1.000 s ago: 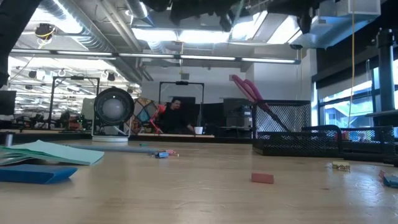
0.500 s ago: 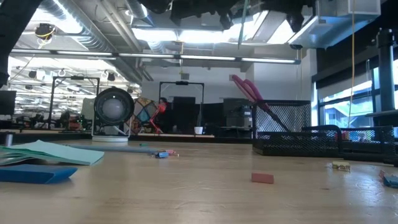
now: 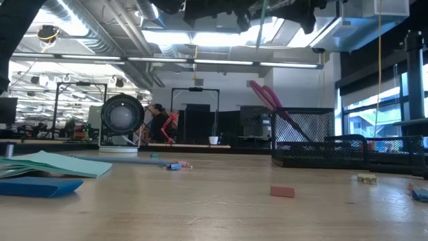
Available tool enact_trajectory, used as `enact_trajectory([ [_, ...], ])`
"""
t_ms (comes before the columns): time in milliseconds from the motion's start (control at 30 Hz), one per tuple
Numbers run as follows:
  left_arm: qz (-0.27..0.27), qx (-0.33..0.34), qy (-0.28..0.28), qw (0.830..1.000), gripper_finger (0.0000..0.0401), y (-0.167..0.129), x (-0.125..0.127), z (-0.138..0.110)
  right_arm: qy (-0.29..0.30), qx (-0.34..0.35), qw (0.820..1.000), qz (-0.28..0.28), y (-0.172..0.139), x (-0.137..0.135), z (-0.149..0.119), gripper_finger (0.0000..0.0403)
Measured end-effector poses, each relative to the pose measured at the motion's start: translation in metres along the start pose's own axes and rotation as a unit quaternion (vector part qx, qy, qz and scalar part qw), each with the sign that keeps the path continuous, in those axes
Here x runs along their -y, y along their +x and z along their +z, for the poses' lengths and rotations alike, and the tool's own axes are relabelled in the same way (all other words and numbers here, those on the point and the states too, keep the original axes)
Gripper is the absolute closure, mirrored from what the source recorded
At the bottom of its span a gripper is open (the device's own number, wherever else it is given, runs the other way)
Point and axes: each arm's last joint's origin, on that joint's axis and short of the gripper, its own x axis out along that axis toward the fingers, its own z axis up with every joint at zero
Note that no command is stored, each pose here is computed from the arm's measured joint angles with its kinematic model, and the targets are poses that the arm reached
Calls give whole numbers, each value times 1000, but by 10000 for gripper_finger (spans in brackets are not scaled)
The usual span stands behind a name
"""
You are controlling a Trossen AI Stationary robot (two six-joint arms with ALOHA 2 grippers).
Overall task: Pick and place office supplies into organizer
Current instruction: Put the light blue pencil into the black desk organizer
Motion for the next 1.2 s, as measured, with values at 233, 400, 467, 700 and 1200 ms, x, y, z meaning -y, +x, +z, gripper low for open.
enact_trajectory([
  [233,-4,27,-7,1000,386,7,7,6,15,37,999,5,1,-1,7,161],
  [400,7,47,-27,999,386,10,10,9,64,38,997,7,3,-1,7,174],
  [467,22,53,-34,998,386,11,10,10,84,39,996,9,3,-1,7,184],
  [700,30,56,-39,997,386,12,11,9,84,51,995,14,2,-2,9,235],
  [1200,43,62,-61,995,386,12,10,9,69,57,996,12,2,-2,10,364],
])
